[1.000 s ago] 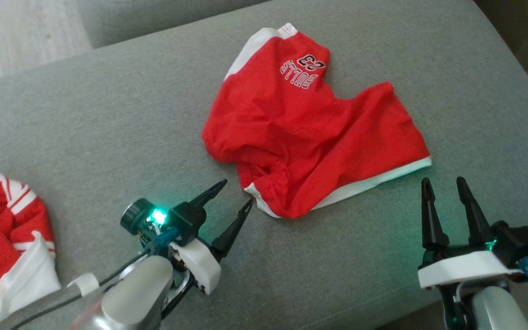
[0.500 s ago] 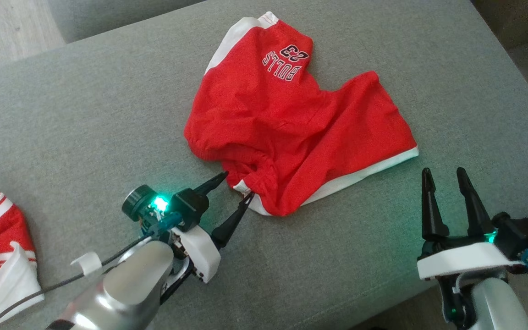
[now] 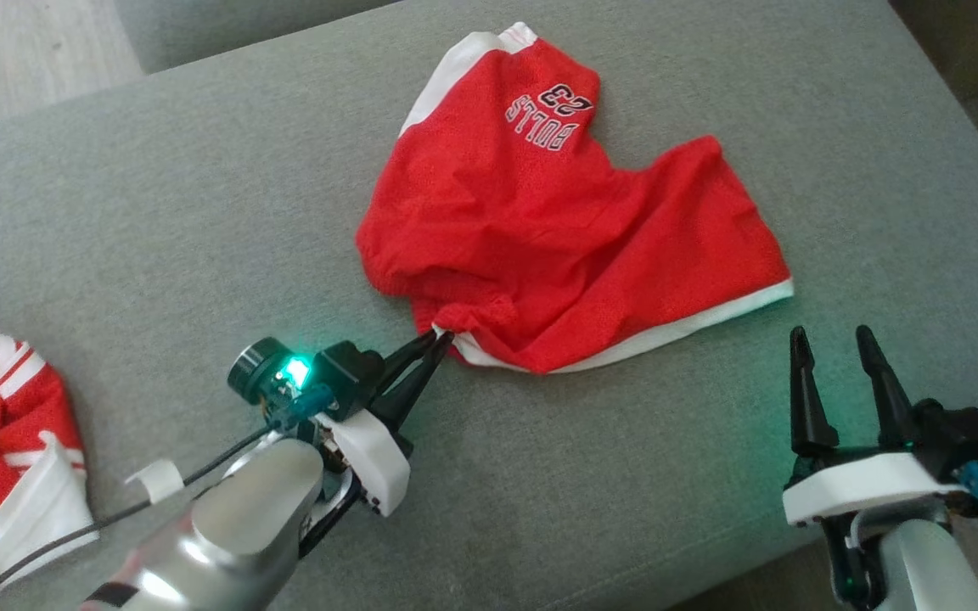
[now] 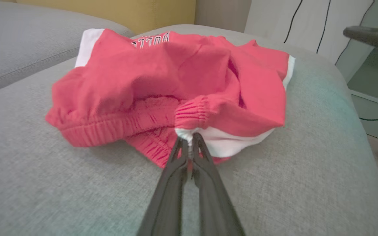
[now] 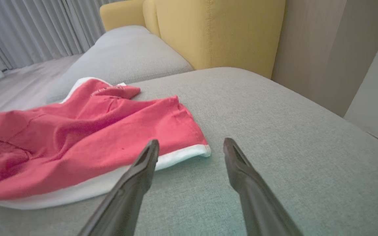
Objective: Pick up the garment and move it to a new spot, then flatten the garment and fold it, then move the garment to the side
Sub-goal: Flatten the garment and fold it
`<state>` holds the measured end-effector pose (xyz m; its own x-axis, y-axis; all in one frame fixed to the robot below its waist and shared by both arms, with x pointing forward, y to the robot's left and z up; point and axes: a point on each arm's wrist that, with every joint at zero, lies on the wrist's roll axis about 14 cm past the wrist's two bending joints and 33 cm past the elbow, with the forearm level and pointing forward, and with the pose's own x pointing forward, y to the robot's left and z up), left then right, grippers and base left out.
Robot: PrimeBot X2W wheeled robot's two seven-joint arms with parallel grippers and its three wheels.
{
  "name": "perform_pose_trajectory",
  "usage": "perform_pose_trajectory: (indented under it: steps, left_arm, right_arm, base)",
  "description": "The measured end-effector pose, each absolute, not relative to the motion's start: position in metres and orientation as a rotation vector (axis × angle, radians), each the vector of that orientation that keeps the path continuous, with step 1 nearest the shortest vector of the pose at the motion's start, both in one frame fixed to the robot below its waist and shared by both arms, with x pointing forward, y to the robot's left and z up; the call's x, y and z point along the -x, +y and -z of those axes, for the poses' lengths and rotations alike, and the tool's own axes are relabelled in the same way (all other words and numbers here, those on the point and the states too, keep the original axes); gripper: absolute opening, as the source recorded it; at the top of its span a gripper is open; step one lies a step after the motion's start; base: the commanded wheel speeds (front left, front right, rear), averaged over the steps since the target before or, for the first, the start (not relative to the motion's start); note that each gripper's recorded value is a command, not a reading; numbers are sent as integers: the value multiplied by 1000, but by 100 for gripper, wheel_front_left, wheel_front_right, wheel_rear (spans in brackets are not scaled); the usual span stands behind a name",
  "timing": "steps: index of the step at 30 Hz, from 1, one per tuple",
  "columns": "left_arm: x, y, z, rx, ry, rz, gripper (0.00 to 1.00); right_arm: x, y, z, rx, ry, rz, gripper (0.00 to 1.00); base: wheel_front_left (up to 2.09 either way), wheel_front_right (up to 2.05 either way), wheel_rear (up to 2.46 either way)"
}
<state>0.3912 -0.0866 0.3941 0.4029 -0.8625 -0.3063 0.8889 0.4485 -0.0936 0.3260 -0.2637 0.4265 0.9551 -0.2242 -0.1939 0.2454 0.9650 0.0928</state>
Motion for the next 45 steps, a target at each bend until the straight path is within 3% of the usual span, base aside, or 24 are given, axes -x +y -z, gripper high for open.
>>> perform_pose_trajectory:
  steps: [12, 20, 30, 45]
  left_arm:
    - [-400, -75, -412, -43, 274, 1036, 0]
    - [-398, -70, -412, -31, 271, 1022, 0]
    - [-401, -62, -407, -23, 284, 997, 0]
    - [-401, -58, -407, -30, 282, 989, 0]
  right_arm:
    - [-349, -281, -397, -23, 304, 252, 100]
    - [-357, -291, -374, -126, 390, 315, 100]
    - [-369, -279, -355, -153, 462, 291, 100]
    - [-381, -276, -355, -116, 469, 262, 100]
  base:
    - [0, 0, 0]
    - [0, 0, 0]
    - [0, 0, 0]
    - [0, 0, 0]
